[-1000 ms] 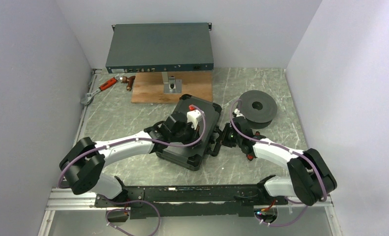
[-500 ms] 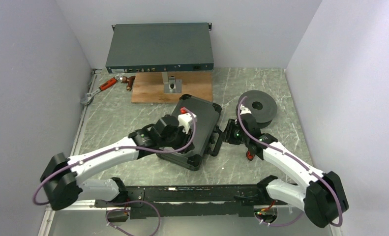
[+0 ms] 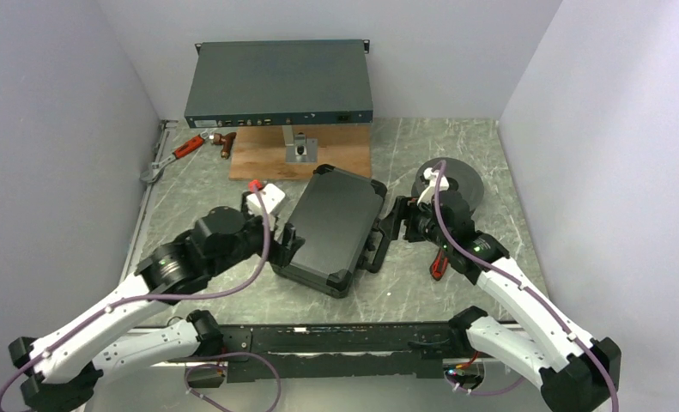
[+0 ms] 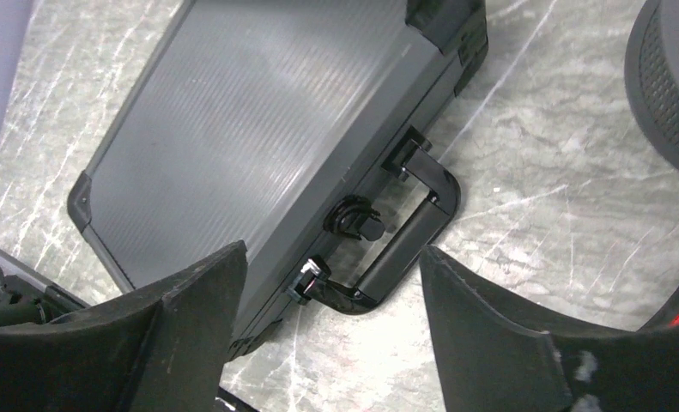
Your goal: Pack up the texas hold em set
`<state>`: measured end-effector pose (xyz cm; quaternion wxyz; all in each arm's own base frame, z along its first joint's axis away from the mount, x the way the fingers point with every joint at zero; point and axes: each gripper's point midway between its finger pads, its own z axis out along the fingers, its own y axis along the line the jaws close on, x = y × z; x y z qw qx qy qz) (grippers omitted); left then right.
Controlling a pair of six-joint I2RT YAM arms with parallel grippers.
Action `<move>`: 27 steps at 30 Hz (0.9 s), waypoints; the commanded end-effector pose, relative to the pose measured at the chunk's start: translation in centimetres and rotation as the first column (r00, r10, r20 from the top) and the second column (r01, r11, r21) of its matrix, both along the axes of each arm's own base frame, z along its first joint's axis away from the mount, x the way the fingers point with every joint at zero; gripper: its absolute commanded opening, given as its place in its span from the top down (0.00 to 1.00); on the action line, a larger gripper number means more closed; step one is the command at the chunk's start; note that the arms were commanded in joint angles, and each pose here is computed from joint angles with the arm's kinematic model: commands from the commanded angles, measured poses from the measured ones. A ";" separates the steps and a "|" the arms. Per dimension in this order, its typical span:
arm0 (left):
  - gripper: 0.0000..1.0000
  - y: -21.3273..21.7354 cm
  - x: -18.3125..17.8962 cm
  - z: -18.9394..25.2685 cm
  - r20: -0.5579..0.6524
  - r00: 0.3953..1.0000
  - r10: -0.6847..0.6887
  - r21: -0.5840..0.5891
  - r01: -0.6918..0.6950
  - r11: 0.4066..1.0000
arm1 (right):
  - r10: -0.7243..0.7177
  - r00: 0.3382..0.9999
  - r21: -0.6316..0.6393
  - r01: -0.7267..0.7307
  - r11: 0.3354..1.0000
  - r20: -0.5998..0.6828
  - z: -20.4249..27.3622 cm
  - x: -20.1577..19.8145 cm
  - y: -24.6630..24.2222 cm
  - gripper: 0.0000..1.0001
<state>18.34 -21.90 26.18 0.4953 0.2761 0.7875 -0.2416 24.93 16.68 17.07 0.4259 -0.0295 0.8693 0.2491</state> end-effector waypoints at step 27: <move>0.00 14.3 5.2 0.8 0.222 0.847 0.484 -0.002 -0.495 0.869 | -0.105 0.897 0.144 0.046 0.988 0.429 12.8 1.2 -1.7 0.06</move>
